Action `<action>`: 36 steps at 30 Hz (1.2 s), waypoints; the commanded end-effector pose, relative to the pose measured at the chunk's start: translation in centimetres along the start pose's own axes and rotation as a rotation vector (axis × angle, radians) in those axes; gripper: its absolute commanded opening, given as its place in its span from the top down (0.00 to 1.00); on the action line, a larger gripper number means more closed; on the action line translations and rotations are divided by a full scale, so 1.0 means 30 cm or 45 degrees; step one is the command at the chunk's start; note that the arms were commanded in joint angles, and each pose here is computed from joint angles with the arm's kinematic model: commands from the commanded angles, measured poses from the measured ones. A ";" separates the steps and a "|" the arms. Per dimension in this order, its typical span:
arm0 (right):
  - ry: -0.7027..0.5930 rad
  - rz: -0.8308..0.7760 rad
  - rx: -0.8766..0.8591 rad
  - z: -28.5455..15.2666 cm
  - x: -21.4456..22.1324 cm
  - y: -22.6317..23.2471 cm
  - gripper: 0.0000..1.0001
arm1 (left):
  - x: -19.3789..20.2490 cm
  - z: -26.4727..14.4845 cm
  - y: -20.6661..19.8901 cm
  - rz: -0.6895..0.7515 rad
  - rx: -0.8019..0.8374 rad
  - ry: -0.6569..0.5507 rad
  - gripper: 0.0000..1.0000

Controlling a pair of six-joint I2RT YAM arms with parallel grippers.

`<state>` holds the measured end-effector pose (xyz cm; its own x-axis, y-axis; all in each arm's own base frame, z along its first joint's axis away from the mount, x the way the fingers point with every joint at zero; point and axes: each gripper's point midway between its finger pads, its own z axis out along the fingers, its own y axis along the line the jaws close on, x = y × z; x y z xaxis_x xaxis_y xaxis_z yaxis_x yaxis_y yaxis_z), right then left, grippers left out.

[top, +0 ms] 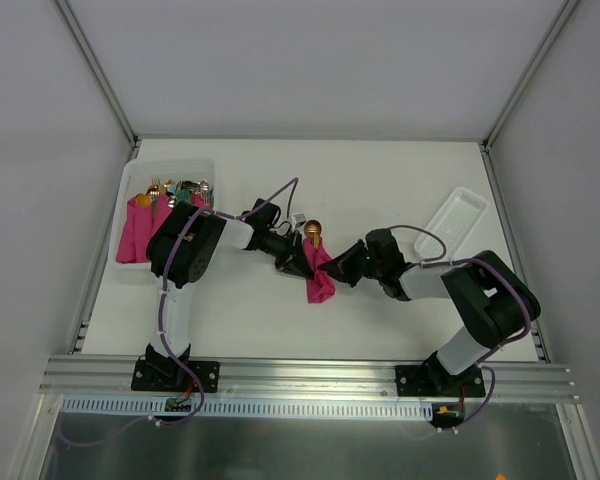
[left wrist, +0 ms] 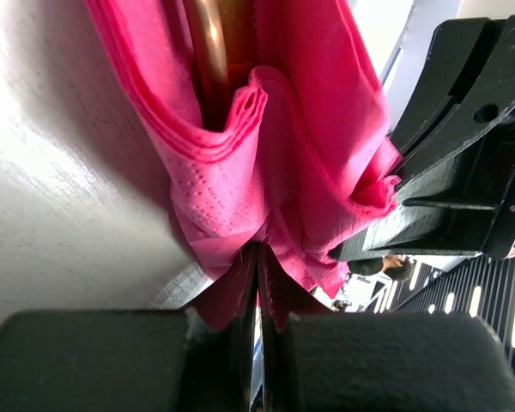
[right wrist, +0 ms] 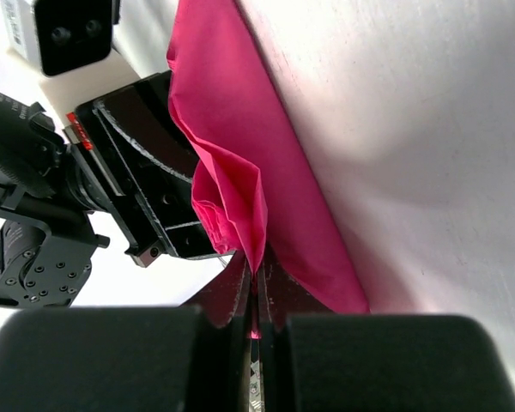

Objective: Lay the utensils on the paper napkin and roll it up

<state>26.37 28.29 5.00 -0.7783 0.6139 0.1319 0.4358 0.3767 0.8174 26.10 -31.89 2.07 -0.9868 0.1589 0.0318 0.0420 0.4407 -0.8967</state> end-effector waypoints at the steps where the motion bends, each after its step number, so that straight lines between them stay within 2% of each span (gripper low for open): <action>1: 0.021 0.010 -0.038 0.017 0.017 0.056 1.00 | -0.020 0.021 0.113 0.012 -0.169 -0.053 1.00; 12: 0.090 0.101 -0.080 0.084 0.069 0.061 1.00 | -0.022 0.022 0.117 0.015 -0.181 -0.046 1.00; 18: 0.062 0.174 0.013 0.101 0.058 -0.055 1.00 | -0.014 0.008 0.083 0.060 -0.161 -0.046 1.00; 22: 0.054 0.208 0.070 0.111 0.054 -0.124 1.00 | 0.001 -0.020 0.007 0.148 -0.119 -0.058 0.98; 25: 0.050 0.220 0.107 0.114 0.053 -0.163 1.00 | 0.023 -0.045 -0.043 0.198 -0.081 -0.058 0.95; 31: 0.053 0.212 0.148 0.115 0.049 -0.211 1.00 | 0.070 -0.102 -0.126 0.287 -0.045 -0.082 0.78; 36: 0.053 0.198 0.158 0.113 0.048 -0.225 1.00 | 0.085 -0.155 -0.154 0.321 -0.082 -0.112 0.75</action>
<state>26.24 31.33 3.57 -0.7792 0.5768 0.2453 0.4576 0.2561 0.8515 24.69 -29.21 4.49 -0.9796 0.1520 -0.1318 0.1931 0.5273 -0.8275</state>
